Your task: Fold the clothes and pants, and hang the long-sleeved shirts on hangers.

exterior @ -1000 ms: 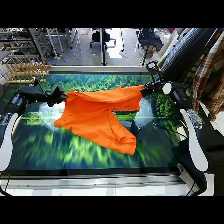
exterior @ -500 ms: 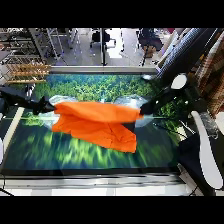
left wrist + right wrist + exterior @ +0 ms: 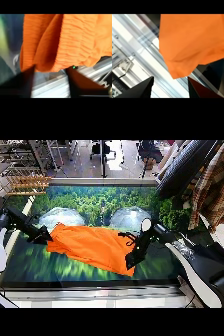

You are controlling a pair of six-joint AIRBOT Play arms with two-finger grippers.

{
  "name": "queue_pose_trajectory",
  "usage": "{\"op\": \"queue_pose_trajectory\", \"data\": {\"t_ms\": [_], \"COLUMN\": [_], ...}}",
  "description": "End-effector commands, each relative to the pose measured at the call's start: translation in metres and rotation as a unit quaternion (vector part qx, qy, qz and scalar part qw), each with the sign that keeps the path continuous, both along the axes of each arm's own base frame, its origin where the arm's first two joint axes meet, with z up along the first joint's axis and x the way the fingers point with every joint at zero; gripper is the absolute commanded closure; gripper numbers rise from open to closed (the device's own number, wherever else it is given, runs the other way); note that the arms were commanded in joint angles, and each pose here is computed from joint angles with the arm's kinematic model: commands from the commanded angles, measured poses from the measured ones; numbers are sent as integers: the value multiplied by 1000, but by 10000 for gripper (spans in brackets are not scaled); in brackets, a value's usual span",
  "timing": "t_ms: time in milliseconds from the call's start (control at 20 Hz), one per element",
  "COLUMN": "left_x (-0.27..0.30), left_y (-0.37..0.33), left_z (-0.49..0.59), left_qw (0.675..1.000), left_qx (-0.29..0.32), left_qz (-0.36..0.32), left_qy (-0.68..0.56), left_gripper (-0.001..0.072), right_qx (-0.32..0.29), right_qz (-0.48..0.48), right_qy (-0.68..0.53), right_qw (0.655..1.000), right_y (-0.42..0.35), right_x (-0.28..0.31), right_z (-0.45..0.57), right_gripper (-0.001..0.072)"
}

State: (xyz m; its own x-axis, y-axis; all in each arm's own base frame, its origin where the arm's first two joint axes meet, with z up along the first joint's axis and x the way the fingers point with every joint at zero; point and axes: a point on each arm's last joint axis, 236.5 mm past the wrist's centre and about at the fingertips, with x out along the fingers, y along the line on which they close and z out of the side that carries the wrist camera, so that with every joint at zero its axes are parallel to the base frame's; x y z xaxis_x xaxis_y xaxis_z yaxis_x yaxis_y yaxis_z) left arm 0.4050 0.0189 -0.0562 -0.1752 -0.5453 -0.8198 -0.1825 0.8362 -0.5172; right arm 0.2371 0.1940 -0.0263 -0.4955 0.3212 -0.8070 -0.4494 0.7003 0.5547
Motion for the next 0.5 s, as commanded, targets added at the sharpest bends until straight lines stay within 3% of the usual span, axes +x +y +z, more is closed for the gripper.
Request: {"op": "queue_pose_trajectory", "data": {"t_ms": [0, 100, 200, 250, 350, 450], "left_x": [-8, -8, -8, -7, 1, 15], "left_y": [15, 29, 42, 46, 45, 28], "left_z": [0, 12, 30, 42, 65, 88], "left_qw": [999, 999, 998, 997, 994, 991], "left_qx": [20, 25, 32, 32, 28, 0], "left_qz": [23, 43, 60, 67, 80, 84], "left_qy": [26, 14, -8, -23, -64, -109], "left_gripper": [183, 183, 183, 183, 184, 184], "right_qx": [-46, -39, 5, 34, 81, 95], "right_qz": [-64, -154, -255, -308, -389, -420], "right_qy": [-13, -9, 10, 21, 27, 27], "right_qw": [997, 987, 967, 951, 917, 902], "right_y": [-21, -35, -41, -40, -36, -29], "right_x": [15, 37, 54, 63, 78, 78], "right_z": [-23, -25, -30, -34, -45, -60], "right_gripper": [207, 195, 124, 123, 8, 7]}}
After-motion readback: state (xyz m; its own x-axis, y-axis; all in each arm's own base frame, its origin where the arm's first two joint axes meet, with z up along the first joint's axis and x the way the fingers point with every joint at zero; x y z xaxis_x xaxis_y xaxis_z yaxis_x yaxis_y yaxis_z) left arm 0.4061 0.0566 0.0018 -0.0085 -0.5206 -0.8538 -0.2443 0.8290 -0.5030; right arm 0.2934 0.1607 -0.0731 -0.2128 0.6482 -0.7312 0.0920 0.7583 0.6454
